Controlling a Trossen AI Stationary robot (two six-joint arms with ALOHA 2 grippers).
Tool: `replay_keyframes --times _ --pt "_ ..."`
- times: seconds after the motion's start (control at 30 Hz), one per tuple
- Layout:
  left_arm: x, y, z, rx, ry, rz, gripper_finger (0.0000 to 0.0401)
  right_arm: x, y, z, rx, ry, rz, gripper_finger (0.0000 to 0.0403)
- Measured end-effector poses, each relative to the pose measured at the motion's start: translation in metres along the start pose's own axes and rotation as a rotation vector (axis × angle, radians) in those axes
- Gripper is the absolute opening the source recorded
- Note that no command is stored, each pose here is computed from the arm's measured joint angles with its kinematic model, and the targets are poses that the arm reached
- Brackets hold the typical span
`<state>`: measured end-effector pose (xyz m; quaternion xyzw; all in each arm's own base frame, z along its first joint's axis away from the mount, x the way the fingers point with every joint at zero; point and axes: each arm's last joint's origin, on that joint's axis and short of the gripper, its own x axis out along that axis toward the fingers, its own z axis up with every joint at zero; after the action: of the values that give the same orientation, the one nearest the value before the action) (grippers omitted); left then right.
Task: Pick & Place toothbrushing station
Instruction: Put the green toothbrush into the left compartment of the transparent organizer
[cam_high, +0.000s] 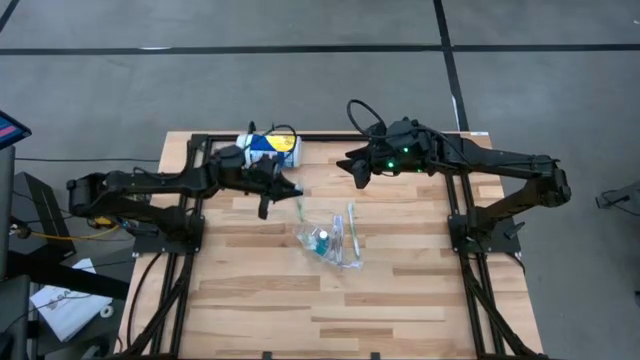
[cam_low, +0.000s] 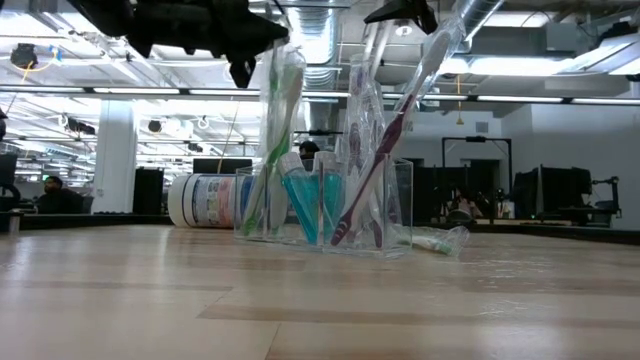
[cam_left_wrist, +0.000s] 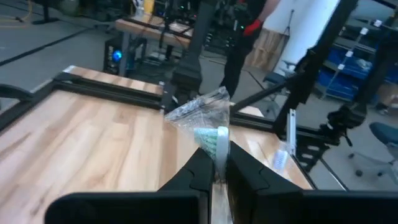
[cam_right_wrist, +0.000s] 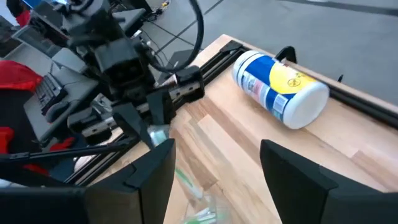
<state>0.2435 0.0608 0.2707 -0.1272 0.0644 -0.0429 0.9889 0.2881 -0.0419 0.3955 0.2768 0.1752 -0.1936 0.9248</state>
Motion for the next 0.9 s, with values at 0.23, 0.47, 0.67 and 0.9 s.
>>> replay_keyframes --times 0.23,0.47,0.67,0.9 --pt "0.005 -0.014 -0.018 0.033 0.026 0.032 0.001 0.0 0.0 0.0 0.04 0.009 0.012 0.0224" --pt "0.004 -0.017 -0.031 0.042 0.001 0.03 0.001 0.0 0.0 0.0 0.063 0.011 0.015 0.0222" --pt "0.0 -0.014 -0.049 0.038 0.015 0.045 0.001 0.0 0.0 0.0 0.07 0.011 0.016 0.0222" --pt "-0.002 -0.011 -0.066 0.025 0.033 0.046 0.0011 0.0 0.0 0.0 0.089 0.008 0.017 0.0221"
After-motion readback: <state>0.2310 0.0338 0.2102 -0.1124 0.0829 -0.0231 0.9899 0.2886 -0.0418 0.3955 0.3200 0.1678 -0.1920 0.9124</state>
